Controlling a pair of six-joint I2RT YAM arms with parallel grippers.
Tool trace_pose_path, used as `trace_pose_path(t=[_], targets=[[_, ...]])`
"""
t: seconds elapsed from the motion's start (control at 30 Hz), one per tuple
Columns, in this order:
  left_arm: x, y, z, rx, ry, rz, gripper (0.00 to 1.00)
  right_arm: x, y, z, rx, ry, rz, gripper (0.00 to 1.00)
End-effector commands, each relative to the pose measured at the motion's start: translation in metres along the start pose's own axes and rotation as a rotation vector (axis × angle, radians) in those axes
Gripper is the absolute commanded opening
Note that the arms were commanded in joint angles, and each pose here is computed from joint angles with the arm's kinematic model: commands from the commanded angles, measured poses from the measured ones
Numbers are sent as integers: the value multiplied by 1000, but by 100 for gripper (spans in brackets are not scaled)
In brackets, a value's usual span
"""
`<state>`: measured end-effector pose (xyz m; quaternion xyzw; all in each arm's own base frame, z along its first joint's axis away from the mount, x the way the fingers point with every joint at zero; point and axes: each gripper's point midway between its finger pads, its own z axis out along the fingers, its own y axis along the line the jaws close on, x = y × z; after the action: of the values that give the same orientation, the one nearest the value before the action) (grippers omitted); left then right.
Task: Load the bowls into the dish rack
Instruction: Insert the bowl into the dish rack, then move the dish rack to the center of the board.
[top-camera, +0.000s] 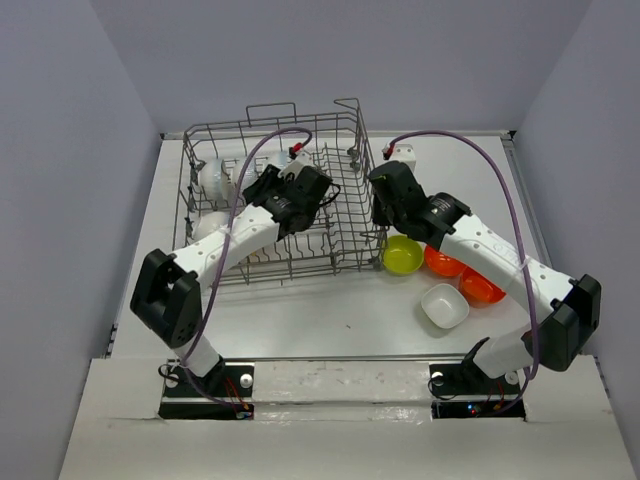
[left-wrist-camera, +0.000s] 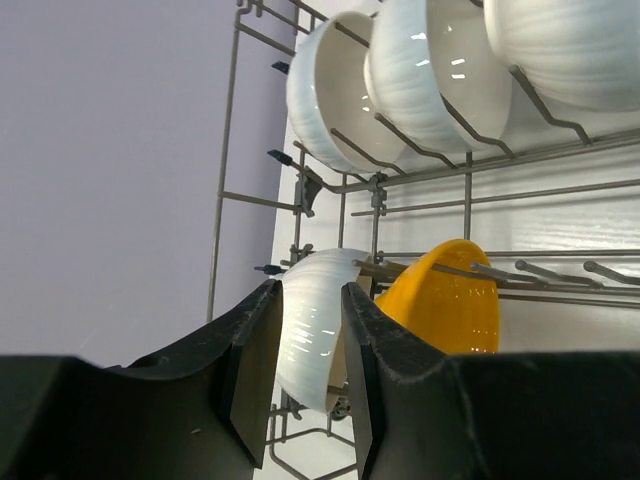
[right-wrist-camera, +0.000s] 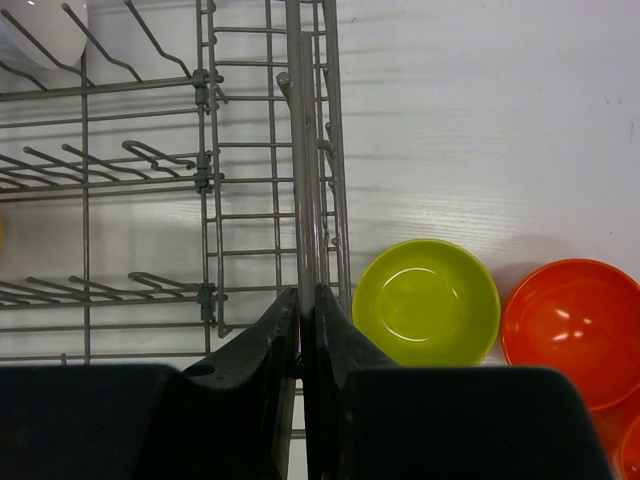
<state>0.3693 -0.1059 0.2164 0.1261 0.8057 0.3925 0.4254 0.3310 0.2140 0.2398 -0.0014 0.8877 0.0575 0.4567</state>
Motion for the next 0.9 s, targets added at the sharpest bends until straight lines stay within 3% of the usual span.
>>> trace_pose_path(t=[0.0, 0.23, 0.6, 0.63, 0.7, 0.87], targets=[[-32, 51, -20, -20, -90, -227, 43, -42, 44, -17, -146, -116, 82, 1], [-37, 85, -34, -4, -155, -345, 42, -35, 61, -23, -168, -105, 55, 1], [-39, 93, -43, 46, -182, -406, 42, -21, 80, -26, -162, -93, 15, 1], [-39, 94, -44, 49, -185, -413, 42, -22, 79, -27, -161, -97, 16, 3], [-38, 96, -46, 63, -193, -432, 42, -27, 75, -32, -154, -113, 32, 16], [-37, 100, -50, 75, -206, -466, 44, -44, 68, -46, -151, -160, 60, 40]])
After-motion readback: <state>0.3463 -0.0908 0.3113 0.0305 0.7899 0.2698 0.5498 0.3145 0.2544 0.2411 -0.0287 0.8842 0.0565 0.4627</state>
